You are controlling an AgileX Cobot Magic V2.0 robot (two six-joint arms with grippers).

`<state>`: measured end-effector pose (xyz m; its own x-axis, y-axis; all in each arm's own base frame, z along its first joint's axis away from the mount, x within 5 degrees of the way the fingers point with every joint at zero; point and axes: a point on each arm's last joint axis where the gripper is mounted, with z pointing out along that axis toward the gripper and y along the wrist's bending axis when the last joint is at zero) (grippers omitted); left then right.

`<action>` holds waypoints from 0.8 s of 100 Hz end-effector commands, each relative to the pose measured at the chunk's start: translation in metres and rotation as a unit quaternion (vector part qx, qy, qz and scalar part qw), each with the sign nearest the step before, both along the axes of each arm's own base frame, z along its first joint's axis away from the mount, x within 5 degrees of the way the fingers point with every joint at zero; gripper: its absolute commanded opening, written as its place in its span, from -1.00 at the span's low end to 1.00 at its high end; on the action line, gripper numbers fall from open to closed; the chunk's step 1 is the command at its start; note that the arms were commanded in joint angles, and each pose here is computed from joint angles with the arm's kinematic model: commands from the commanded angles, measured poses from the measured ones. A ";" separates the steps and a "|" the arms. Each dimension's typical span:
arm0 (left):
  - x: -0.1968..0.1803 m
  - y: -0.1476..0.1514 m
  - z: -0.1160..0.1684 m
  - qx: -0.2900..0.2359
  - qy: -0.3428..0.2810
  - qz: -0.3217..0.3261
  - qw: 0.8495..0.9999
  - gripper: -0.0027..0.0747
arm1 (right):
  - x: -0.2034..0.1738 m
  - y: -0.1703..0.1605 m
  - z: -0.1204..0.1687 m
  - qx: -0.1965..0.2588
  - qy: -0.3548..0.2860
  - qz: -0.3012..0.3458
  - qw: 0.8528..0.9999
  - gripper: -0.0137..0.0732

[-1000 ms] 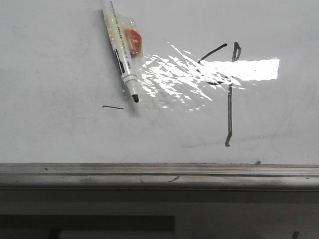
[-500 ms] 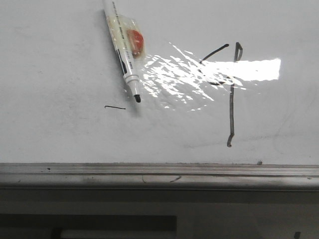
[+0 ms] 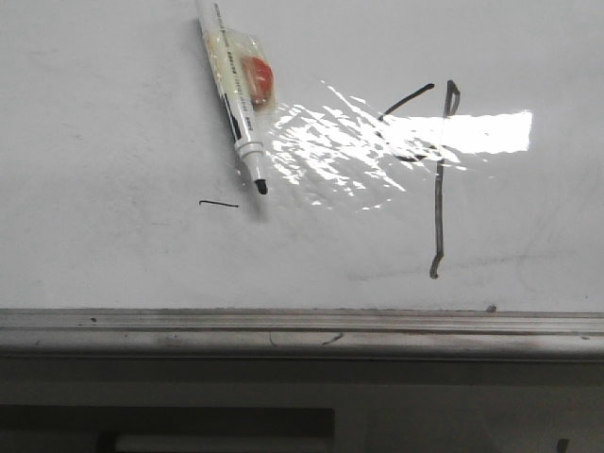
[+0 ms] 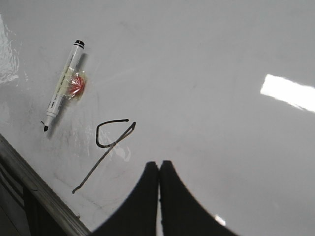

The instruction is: Write number 9 on whiteboard

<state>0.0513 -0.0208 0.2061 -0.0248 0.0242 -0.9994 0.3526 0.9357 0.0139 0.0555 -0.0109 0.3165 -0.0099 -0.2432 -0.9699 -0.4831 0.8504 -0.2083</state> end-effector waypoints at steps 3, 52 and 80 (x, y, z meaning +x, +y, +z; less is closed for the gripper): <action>0.000 0.004 -0.002 -0.043 0.024 0.034 0.998 -0.98 | 0.000 0.001 0.012 0.007 -0.039 0.006 0.999 -0.83; -0.001 0.004 -0.023 -0.034 0.087 0.046 0.995 -0.98 | 0.000 0.001 0.012 0.007 -0.039 0.006 0.999 -0.83; -0.001 0.004 -0.023 -0.034 0.087 0.046 0.995 -0.98 | 0.000 0.001 0.012 0.007 -0.039 0.006 0.999 -0.83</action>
